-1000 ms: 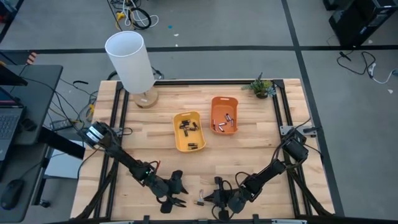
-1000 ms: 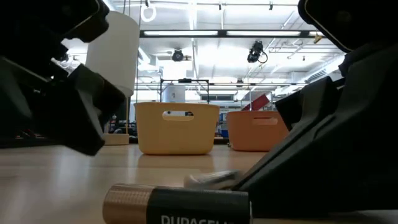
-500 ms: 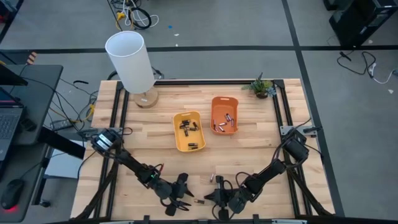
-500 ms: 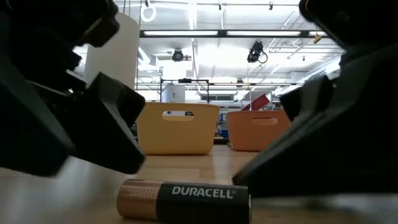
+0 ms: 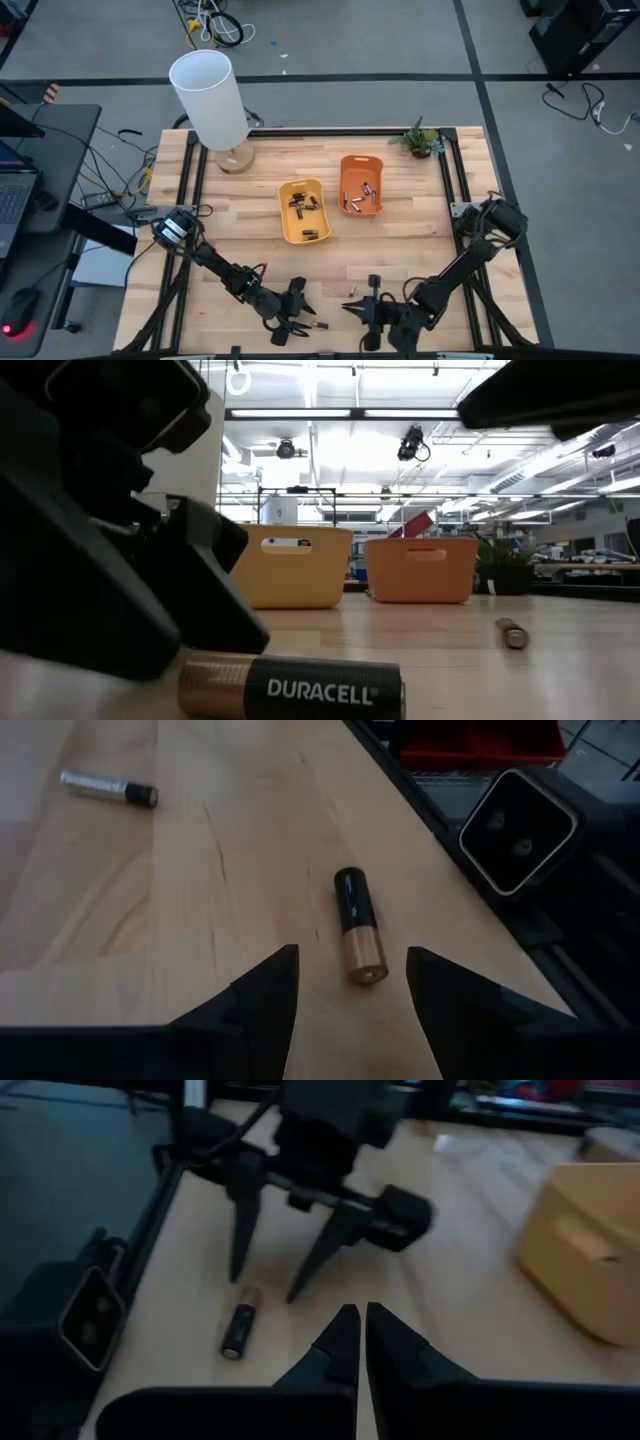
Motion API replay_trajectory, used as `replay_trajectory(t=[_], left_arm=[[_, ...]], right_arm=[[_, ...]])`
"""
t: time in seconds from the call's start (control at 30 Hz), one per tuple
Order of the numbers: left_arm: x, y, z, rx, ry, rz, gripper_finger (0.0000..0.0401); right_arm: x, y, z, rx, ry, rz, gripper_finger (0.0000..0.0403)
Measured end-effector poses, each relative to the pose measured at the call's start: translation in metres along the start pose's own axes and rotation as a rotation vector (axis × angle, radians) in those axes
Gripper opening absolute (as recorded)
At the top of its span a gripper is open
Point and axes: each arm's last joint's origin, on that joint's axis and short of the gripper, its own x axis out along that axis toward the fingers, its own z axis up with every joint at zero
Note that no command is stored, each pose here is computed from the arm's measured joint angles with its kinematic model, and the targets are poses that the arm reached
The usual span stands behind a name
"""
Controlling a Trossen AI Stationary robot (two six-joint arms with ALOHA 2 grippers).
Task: Sort batteries
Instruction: Put the black battery into the yellow bin
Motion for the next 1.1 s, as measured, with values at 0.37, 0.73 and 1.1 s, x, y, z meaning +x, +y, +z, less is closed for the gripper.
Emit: replay_trajectory(t=[0.37, 0.73, 1.1], left_arm=[[0.012, 0.0, -0.007, 0.019, -0.036, 0.032, 0.0202], [0.017, -0.001, -0.006, 0.024, -0.035, 0.043, 0.0132], [0.018, 0.003, -0.004, 0.037, -0.07, 0.093, 0.0068]], right_arm=[[-0.013, -0.015, -0.017, 0.028, 0.135, -0.148, 0.0016], [-0.032, -0.022, -0.04, 0.008, 0.277, -0.221, 0.0033], [-0.055, -0.019, -0.047, 0.126, 0.665, -0.035, 0.0068]])
